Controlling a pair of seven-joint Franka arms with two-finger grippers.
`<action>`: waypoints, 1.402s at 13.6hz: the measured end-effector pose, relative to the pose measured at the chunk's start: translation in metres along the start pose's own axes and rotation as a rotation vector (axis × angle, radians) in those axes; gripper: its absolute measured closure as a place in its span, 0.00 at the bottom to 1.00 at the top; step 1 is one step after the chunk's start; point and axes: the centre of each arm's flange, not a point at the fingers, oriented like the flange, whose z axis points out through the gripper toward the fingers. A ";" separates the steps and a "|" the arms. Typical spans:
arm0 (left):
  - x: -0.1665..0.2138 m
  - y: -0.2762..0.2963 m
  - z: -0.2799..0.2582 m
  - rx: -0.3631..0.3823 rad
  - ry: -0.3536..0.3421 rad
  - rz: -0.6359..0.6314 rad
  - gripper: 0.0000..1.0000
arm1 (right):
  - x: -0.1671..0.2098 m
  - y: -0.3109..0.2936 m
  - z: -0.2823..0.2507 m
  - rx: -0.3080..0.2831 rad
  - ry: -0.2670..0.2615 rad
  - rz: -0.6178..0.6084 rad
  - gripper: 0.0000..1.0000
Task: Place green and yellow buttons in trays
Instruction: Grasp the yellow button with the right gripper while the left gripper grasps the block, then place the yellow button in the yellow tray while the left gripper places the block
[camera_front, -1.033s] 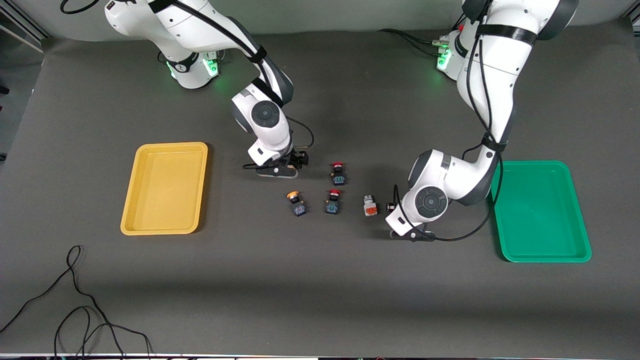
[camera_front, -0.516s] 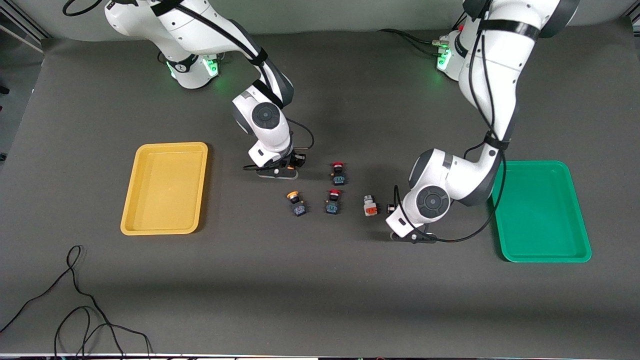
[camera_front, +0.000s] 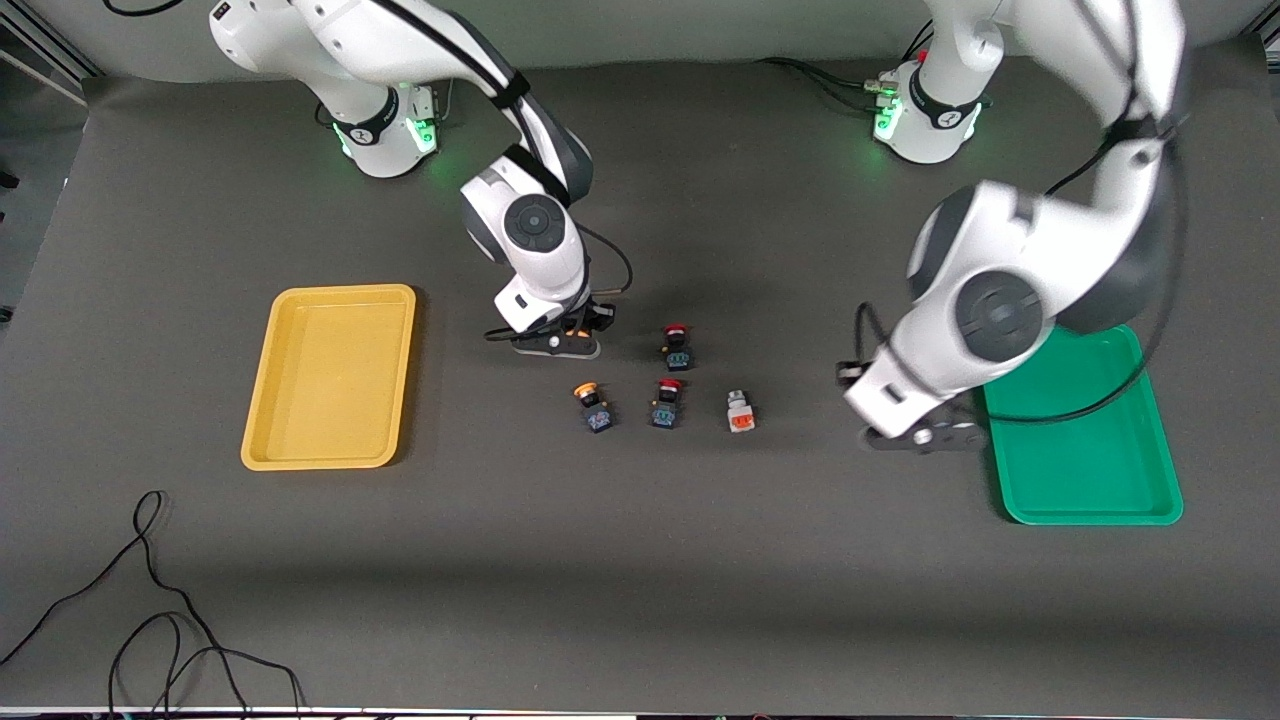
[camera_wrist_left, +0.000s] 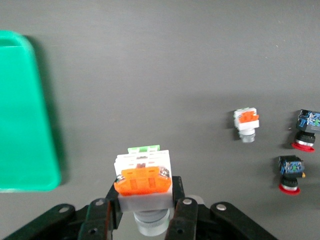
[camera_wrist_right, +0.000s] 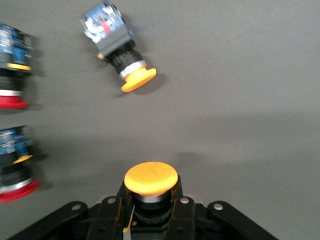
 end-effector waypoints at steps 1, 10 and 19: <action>-0.002 -0.022 -0.021 0.008 -0.004 0.000 0.59 | 0.003 -0.002 -0.037 -0.011 -0.011 0.002 0.67; 0.024 -0.306 -0.022 -0.017 -0.021 0.156 0.59 | 0.115 0.196 -0.199 0.004 -0.071 -0.033 0.67; 0.065 -0.366 0.184 0.000 -0.030 0.230 0.59 | 0.136 0.476 -0.073 0.028 -0.005 -0.206 0.67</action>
